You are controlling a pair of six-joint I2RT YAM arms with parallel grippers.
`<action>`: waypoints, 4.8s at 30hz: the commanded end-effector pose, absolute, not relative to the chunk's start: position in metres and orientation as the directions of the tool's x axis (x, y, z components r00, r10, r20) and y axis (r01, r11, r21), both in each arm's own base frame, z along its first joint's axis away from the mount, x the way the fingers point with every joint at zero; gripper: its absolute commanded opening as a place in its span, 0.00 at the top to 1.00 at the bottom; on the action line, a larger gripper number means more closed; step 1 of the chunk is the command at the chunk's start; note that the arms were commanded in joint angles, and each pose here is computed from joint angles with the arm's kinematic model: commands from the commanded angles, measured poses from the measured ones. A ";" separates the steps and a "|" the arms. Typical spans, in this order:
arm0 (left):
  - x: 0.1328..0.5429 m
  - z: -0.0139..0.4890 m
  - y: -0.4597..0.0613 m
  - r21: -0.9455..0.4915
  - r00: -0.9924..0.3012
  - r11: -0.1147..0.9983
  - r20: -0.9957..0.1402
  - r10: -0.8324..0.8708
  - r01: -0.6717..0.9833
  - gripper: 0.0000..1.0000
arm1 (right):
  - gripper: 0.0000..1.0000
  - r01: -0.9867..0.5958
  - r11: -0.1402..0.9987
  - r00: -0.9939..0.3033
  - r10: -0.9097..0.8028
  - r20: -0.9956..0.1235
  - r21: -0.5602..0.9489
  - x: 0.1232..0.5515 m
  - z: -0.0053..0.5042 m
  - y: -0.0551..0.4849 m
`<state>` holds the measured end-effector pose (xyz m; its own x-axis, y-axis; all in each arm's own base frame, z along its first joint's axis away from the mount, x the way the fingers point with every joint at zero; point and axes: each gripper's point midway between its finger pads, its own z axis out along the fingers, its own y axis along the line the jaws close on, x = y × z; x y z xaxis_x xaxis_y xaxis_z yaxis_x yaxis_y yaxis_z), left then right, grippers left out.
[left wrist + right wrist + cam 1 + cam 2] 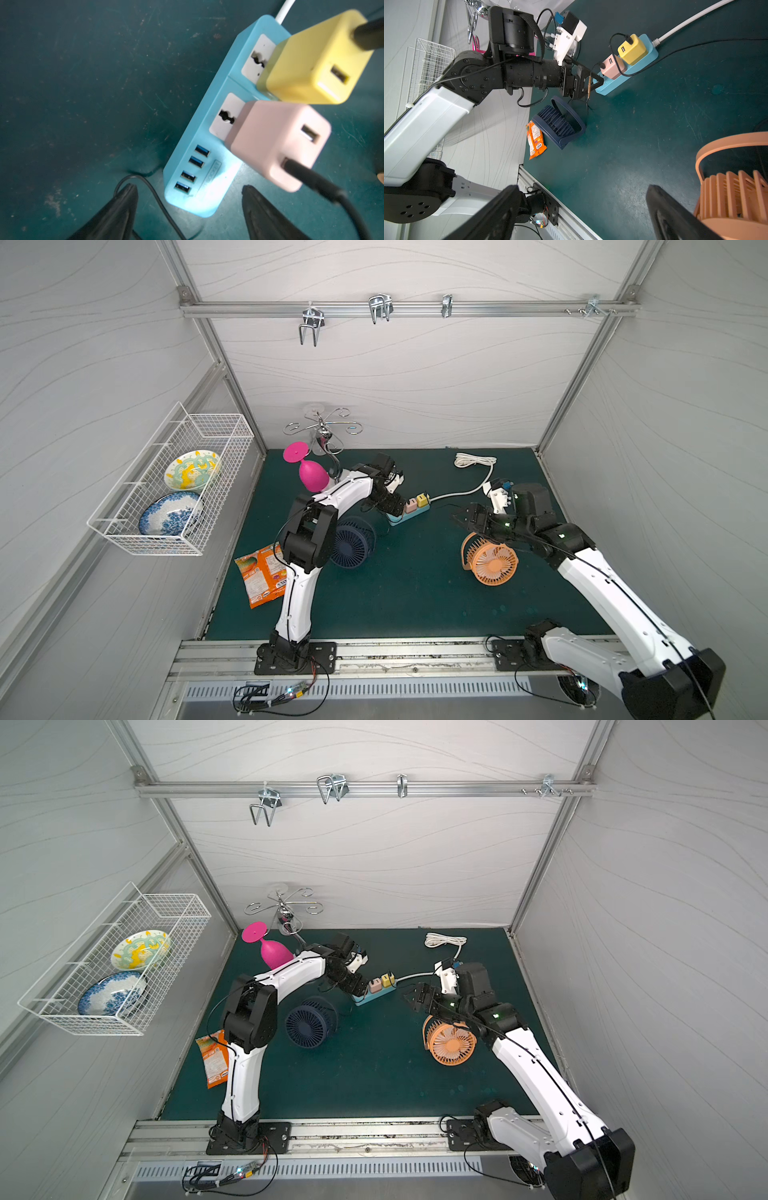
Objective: Unplug the desk fan from the power strip
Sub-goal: Adjust the socket at the center of the board, then remove the plug from the socket.
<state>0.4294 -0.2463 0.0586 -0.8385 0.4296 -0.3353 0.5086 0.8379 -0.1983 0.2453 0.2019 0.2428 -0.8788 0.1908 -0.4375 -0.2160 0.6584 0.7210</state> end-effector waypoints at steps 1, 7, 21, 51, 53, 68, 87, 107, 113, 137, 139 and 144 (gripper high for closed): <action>0.429 0.043 -0.255 -0.218 -0.830 0.818 -0.327 0.452 0.532 0.21 | 0.01 -0.241 0.645 -0.876 0.177 -0.449 0.725 0.242 0.246 0.204; 0.422 0.036 -0.260 -0.256 -0.840 0.812 -0.309 0.446 0.525 0.26 | 0.01 -0.247 0.645 -0.872 0.177 -0.456 0.723 0.243 0.248 0.204; 0.395 0.042 -0.286 -0.281 -0.826 0.786 -0.318 0.465 0.551 0.37 | 0.01 -0.207 0.668 -0.883 0.187 -0.430 0.715 0.253 0.238 0.201; 0.391 0.040 -0.286 -0.251 -0.812 0.833 -0.476 0.336 0.492 0.42 | 0.21 0.134 0.882 -0.977 0.195 -0.091 0.452 0.343 0.184 0.257; 0.389 0.040 -0.288 -0.247 -0.807 0.828 -0.478 0.347 0.503 0.43 | 0.23 0.168 0.882 -0.975 0.215 -0.059 0.440 0.349 0.175 0.263; 0.384 0.033 -0.294 -0.144 -0.769 0.832 -0.492 0.410 0.535 0.39 | 0.24 0.297 0.888 -0.953 0.297 0.056 0.351 0.372 0.123 0.282; 0.414 0.049 -0.288 -0.114 -0.688 0.776 -0.554 0.469 0.620 0.15 | 0.24 0.276 0.869 -0.957 0.289 0.032 0.410 0.367 0.128 0.281; 0.406 0.024 -0.301 -0.186 -0.706 0.745 -0.525 0.476 0.641 0.40 | 0.24 0.322 0.858 -0.943 0.330 0.049 0.401 0.379 0.123 0.267; 0.402 0.020 -0.296 -0.112 -0.688 0.766 -0.535 0.490 0.633 0.47 | 0.28 0.346 0.867 -0.935 0.348 0.061 0.358 0.388 0.118 0.268; 0.401 0.012 -0.289 -0.046 -0.689 0.810 -0.556 0.465 0.584 0.54 | 0.31 0.426 0.761 -0.887 0.457 0.062 0.490 0.419 0.123 0.277; 0.402 0.014 -0.290 -0.052 -0.689 0.816 -0.568 0.450 0.576 0.54 | 0.31 0.433 0.748 -0.881 0.468 0.063 0.503 0.416 0.124 0.276; 0.403 0.016 -0.288 -0.062 -0.696 0.832 -0.585 0.417 0.551 0.51 | 0.31 0.444 0.725 -0.873 0.482 0.074 0.526 0.415 0.124 0.276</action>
